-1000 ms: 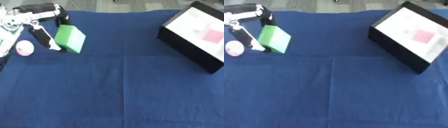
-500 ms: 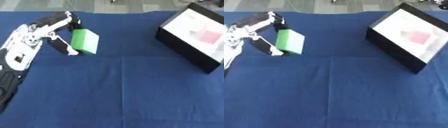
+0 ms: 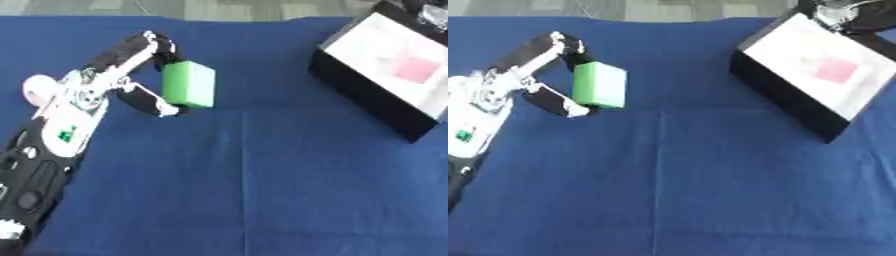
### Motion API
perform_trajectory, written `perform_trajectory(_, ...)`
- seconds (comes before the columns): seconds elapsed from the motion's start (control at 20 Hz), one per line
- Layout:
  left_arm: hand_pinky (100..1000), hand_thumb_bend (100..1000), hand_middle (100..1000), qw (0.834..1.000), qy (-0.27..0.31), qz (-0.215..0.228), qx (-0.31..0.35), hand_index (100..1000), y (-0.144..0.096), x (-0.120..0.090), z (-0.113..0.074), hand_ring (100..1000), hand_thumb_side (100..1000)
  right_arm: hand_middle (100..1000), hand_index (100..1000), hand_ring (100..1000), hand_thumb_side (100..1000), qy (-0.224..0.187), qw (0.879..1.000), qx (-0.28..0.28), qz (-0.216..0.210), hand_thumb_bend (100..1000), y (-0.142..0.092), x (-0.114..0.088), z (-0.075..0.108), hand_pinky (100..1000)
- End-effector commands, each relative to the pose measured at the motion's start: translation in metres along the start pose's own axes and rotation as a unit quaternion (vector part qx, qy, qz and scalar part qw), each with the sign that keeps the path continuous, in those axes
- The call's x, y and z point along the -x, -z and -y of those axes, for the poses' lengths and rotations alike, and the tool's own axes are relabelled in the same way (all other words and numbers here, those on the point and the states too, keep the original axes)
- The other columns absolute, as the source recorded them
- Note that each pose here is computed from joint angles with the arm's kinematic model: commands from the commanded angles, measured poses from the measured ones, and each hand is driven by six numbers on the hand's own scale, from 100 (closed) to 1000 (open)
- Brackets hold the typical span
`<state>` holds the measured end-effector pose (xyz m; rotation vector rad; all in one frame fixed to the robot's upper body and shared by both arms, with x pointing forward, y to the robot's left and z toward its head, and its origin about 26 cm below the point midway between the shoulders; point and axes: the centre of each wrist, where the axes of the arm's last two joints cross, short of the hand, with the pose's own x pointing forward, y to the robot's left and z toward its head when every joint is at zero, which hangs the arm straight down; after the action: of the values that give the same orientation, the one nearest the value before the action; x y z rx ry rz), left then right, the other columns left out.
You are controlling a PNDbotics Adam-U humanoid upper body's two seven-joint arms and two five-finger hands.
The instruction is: Pick up the objects with one hand, pass them to the other hand, and then place them into the box on the other side of the table.
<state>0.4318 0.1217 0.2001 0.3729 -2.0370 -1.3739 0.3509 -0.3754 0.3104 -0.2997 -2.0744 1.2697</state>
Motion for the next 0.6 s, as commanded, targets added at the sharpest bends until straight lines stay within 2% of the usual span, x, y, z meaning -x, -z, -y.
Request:
perform_trajectory(0.05,551,170,489,0.999,-0.018,0.013,-0.044,549,0.003,-0.007,-0.005,522,100,826,858,1000,161,-0.039,0.999,-0.016,0.011,252,0.004,-0.009,0.008,897)
perform_trajectory(0.35,548,136,487,0.996,-0.035,0.023,-0.074,549,0.005,-0.015,0.002,520,100,822,856,1000,138,-0.076,0.995,-0.061,0.026,303,0.013,-0.01,-0.001,895)
perform_trajectory(0.6,546,100,484,0.994,-0.067,0.016,-0.089,550,0.008,-0.015,0.019,515,100,819,855,1000,127,-0.1,0.99,-0.092,0.043,341,0.022,-0.01,-0.009,892)
